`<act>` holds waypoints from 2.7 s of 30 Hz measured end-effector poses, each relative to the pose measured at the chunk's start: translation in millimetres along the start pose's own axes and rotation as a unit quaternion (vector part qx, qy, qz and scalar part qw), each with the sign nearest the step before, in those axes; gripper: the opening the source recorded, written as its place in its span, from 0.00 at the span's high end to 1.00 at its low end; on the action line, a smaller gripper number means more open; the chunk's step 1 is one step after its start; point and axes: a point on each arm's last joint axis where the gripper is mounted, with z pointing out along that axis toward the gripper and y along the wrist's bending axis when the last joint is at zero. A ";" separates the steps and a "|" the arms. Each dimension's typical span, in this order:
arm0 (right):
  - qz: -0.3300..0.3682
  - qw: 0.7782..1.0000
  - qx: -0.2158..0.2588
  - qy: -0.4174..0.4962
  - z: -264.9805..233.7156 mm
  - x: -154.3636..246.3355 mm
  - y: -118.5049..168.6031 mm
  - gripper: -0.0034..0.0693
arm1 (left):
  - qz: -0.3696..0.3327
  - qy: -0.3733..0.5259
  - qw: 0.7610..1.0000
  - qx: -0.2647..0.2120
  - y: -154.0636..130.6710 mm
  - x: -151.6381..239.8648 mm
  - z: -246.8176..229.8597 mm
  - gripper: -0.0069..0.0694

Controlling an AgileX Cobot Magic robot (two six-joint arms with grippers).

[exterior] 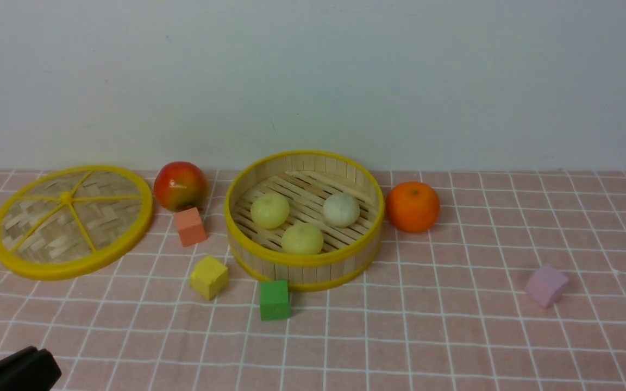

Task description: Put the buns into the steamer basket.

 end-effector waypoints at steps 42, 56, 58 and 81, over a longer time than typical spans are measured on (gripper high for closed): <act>0.001 1.000 -0.001 0.000 0.0 0.1 0.1 0.93 | -0.065 0.033 0.967 -0.243 50.0 64.7 -13.1 0.93; 0.001 1.000 -0.001 0.000 0.0 0.1 0.1 0.91 | -0.064 0.033 0.967 -0.244 50.0 64.7 -13.1 0.93; 0.001 1.000 -0.001 0.000 0.0 0.1 0.1 0.90 | -0.064 0.033 0.967 -0.244 50.0 64.7 -13.1 0.93; 0.001 1.000 -0.001 0.000 0.0 0.1 0.1 0.87 | -0.064 0.033 0.967 -0.244 50.0 64.7 -13.1 0.93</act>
